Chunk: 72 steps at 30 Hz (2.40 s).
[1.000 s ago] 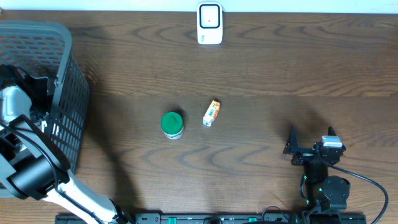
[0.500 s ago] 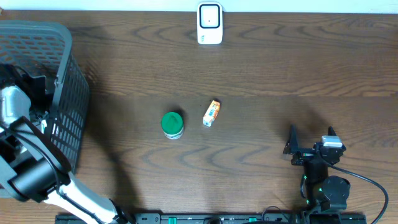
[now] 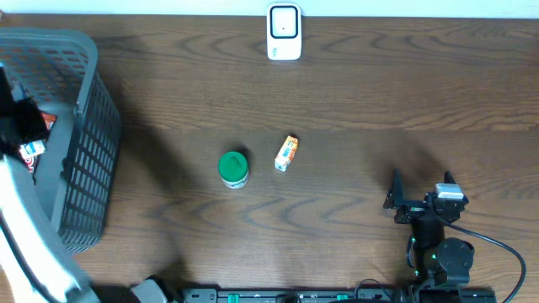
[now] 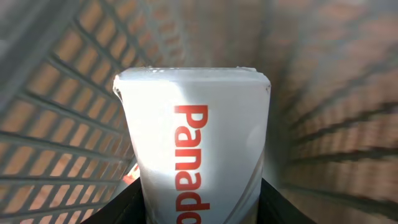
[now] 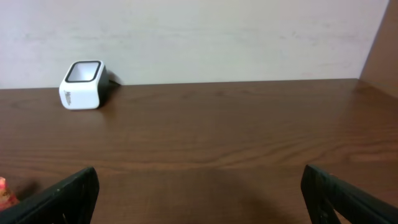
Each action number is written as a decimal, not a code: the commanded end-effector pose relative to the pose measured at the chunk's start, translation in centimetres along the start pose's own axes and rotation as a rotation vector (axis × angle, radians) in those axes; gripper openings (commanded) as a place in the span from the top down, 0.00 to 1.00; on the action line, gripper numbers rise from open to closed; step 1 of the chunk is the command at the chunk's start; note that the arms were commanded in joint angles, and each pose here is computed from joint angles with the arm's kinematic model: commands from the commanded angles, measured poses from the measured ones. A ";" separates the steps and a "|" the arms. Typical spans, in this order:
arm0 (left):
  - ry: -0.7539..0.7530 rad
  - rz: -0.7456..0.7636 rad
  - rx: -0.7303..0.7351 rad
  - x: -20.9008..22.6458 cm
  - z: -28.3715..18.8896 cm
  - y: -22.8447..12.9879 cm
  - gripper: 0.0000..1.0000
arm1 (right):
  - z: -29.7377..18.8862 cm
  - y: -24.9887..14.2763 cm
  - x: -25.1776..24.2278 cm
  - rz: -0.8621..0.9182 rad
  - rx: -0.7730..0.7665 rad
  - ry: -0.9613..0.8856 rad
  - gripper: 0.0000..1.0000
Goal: Scan the item barcode
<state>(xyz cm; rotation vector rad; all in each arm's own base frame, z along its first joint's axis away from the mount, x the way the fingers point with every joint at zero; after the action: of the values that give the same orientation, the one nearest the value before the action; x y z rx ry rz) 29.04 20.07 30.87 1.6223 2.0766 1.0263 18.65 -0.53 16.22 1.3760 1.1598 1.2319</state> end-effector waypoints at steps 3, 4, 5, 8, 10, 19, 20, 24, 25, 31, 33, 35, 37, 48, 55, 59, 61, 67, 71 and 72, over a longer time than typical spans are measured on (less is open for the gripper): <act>-0.312 0.033 -0.256 -6.2 -8.4 2.3 0.54 | 0.0 -0.1 -0.1 -0.004 0.000 -0.008 0.01; -0.362 0.053 -0.282 -7.3 -9.5 2.4 0.54 | 0.0 -0.1 -0.1 -0.004 0.000 -0.008 0.01; -0.410 0.075 -0.302 -8.4 -10.5 2.4 0.55 | 0.0 -0.1 -0.1 -0.004 0.000 -0.008 0.01; -0.539 0.144 -0.314 -11.9 -12.6 1.8 0.54 | 0.0 -0.1 -0.1 -0.004 0.000 -0.008 0.01; -0.612 0.189 -0.284 -14.1 -13.1 1.2 0.54 | 0.0 -0.1 -0.1 -0.004 0.000 -0.008 0.01; -0.707 0.331 -0.057 -20.6 -9.4 -1.0 0.54 | 0.0 -0.1 -0.1 -0.004 0.000 -0.008 0.01; -0.695 0.342 -0.025 -20.9 -8.6 -1.3 0.54 | 0.0 -0.1 -0.1 -0.004 0.000 -0.008 0.01; -0.651 0.374 0.147 -22.3 -4.7 -2.9 0.54 | 0.0 -0.1 -0.1 -0.004 0.000 -0.008 0.01; -0.653 0.376 0.186 -22.7 -3.8 -3.3 0.54 | 0.0 -0.1 -0.1 -0.004 0.000 -0.008 0.01; -0.665 0.370 0.423 -24.7 2.6 -6.3 0.54 | 0.0 -0.1 -0.1 -0.004 0.000 -0.008 0.01; -0.668 0.371 0.489 -25.3 4.7 -7.4 0.54 | 0.0 -0.1 -0.1 -0.004 0.000 -0.008 0.01; -0.677 0.395 0.535 -25.8 6.4 -8.5 0.54 | 0.0 -0.1 -0.1 -0.004 0.000 -0.008 0.01; -0.673 0.438 0.571 -26.0 7.9 -9.5 0.54 | 0.0 0.0 -0.1 -0.004 0.000 -0.008 0.01; -0.565 0.458 0.615 -25.9 11.6 -10.8 0.54 | 0.0 -0.1 -0.1 -0.004 0.000 -0.008 0.01; -0.359 -0.096 0.719 -26.0 11.9 -10.5 0.54 | 0.0 -0.1 -0.1 -0.004 0.000 -0.008 0.01; -0.116 -0.467 0.788 -25.9 12.1 -12.1 0.54 | 0.0 -0.1 -0.1 -0.004 0.000 -0.008 0.01; -0.001 -0.582 0.796 -26.1 11.9 -13.1 0.54 | 0.0 -0.1 -0.1 -0.004 0.000 -0.008 0.01; 0.189 -0.628 0.688 -27.4 11.5 -14.5 0.10 | 0.0 0.0 -0.1 -0.004 0.000 -0.008 0.01; 0.202 -0.571 0.613 -28.3 10.8 -14.1 0.06 | 0.0 -0.1 -0.1 -0.004 0.000 -0.008 0.01; 0.197 -0.564 0.598 -28.5 10.5 -13.8 0.06 | 0.0 -0.1 -0.1 -0.004 0.000 -0.008 0.01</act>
<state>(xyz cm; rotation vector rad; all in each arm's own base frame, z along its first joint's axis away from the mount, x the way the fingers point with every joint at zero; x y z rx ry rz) 34.50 -4.81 7.91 1.1349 2.9183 0.2222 18.65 -0.53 16.22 1.3760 1.1603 1.2314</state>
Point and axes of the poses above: each gripper's point midway between its finger pads, its own z axis out along the fingers, its own x axis along the line the jaws close on, y = z × x, the point moved 6 cm from there along -z, back along the fingers, and after that the axes turned 5 degrees about z, right-handed, at the moved point
